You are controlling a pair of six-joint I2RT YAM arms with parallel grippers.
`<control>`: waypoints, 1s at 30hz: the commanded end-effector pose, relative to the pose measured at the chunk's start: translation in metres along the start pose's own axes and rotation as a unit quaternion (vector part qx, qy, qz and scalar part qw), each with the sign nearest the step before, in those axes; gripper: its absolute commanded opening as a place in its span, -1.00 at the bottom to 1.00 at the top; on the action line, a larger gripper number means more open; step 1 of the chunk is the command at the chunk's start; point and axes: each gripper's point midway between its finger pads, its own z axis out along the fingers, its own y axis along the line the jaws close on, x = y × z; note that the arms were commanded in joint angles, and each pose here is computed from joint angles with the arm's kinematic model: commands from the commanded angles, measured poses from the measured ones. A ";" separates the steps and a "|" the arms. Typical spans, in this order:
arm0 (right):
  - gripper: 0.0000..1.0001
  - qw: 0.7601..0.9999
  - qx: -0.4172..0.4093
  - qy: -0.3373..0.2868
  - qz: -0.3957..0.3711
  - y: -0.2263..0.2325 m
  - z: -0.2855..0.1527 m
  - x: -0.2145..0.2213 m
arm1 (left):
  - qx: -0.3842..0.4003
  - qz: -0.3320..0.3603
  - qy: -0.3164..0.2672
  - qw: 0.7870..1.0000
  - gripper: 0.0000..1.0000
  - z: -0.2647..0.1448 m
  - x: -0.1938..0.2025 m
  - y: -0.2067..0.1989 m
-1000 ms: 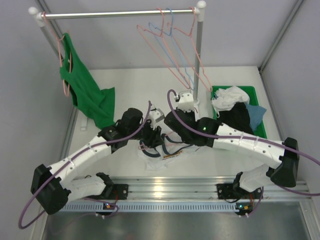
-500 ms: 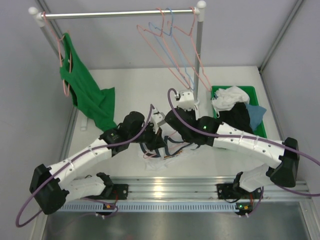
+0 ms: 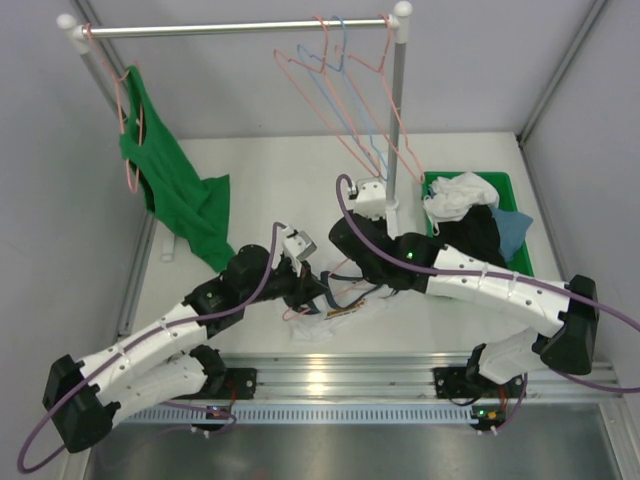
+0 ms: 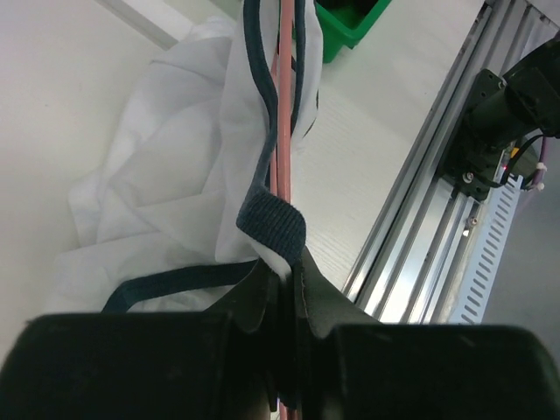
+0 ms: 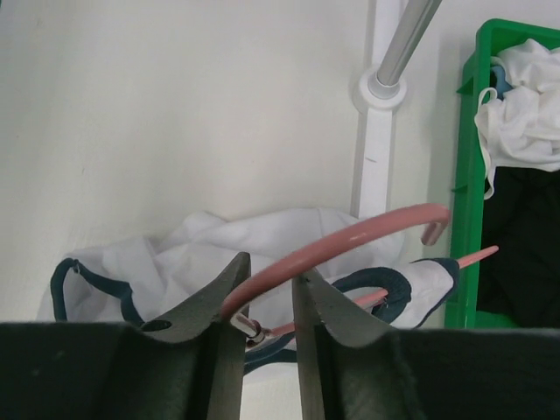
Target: Place the tank top on the hanger
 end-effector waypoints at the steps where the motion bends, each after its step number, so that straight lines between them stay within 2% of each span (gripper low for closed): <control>1: -0.46 0.999 0.000 -0.027 0.019 -0.008 -0.014 -0.026 | -0.037 -0.012 -0.101 0.994 -1.00 -0.005 -0.038 0.010; 3: -0.37 1.000 -0.002 -0.027 0.016 -0.007 -0.015 -0.027 | -0.041 -0.018 -0.116 0.992 -1.00 -0.006 -0.039 0.011; 6: -0.09 0.999 -0.006 -0.029 0.014 -0.006 -0.016 -0.030 | -0.051 -0.020 -0.137 0.989 -1.00 -0.012 -0.042 0.014; 9: 0.33 0.999 -0.020 -0.034 0.016 -0.004 -0.020 -0.035 | -0.061 -0.020 -0.151 0.986 -1.00 -0.017 -0.044 0.017; 15: 0.70 0.996 -0.072 -0.052 0.028 0.003 -0.035 -0.050 | -0.086 -0.031 -0.175 0.980 -1.00 -0.024 -0.042 0.025; 19: 0.84 0.992 -0.097 -0.066 0.046 -0.003 -0.049 -0.059 | -0.103 -0.037 -0.187 0.976 -1.00 -0.032 -0.042 0.031; 30: 0.91 0.989 -0.076 -0.095 0.089 -0.044 -0.075 -0.075 | -0.194 -0.057 -0.211 0.956 -1.00 -0.066 -0.055 0.052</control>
